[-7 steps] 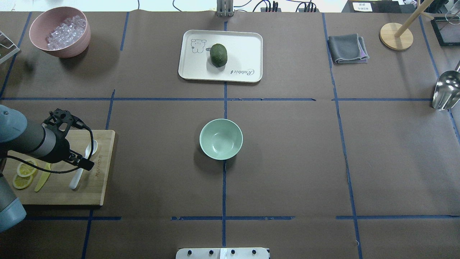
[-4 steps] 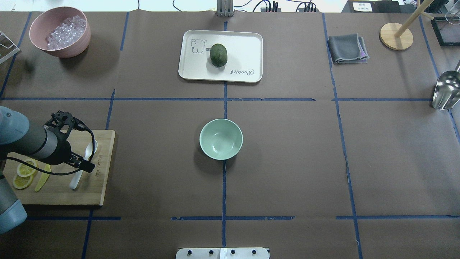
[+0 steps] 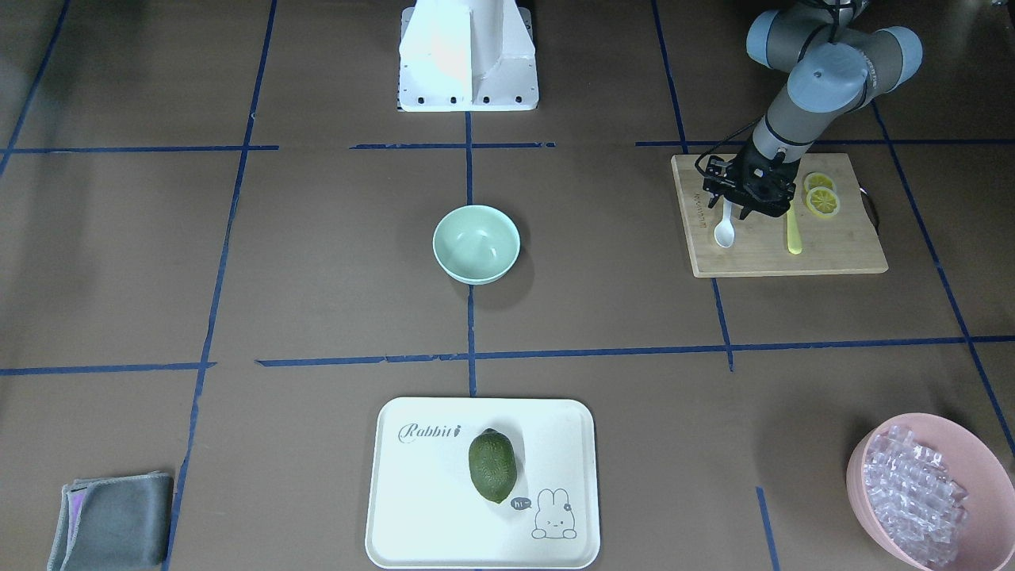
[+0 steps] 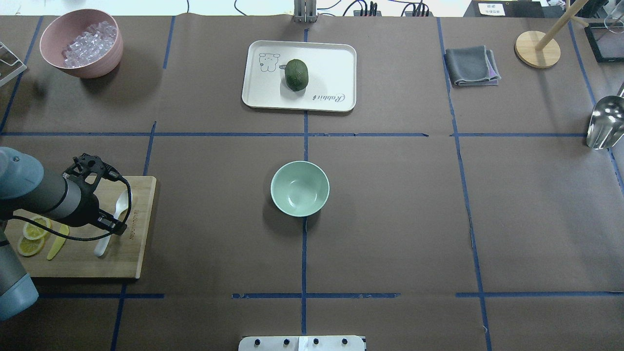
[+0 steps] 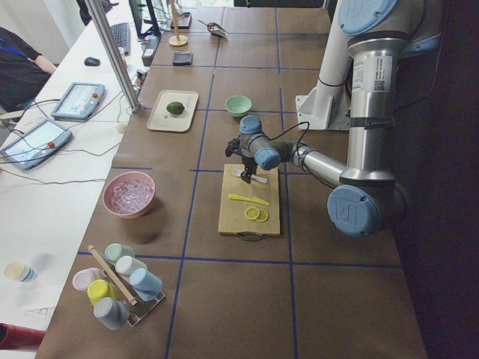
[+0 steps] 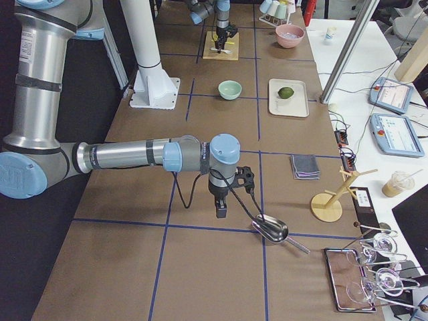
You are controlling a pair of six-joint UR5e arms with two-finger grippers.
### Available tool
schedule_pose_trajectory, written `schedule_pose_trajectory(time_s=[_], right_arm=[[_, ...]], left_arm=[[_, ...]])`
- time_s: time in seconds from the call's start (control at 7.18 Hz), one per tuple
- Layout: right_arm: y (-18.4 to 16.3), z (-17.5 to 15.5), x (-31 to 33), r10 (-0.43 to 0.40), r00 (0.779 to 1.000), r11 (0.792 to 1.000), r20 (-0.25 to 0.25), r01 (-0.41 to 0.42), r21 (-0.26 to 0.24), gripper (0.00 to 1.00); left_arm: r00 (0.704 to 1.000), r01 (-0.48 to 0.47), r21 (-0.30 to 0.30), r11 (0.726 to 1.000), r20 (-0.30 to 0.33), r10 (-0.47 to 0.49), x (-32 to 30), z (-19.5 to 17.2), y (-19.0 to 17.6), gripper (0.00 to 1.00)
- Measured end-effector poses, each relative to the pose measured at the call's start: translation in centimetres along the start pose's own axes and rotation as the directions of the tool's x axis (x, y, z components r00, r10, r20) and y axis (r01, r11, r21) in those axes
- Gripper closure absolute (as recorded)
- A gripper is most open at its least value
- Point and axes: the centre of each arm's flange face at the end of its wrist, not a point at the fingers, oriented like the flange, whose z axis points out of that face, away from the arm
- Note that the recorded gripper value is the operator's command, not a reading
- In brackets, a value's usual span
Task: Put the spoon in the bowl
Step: 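Lower the left gripper and grasp the white spoon's handle, then carry the spoon with the left gripper and lower it into the bowl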
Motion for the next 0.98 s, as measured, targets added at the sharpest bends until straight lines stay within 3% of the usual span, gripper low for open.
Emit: schedule_pose_trajectory(time_s=[0.98], right_arm=[[0.0, -0.1, 0.0, -0.001, 1.0, 1.0, 0.0, 0.001, 0.001, 0.0]], left_arm=[[0.999, -0.029, 0.05, 0.998, -0.041, 0.031, 2.7, -2.5, -1.6, 1.0]])
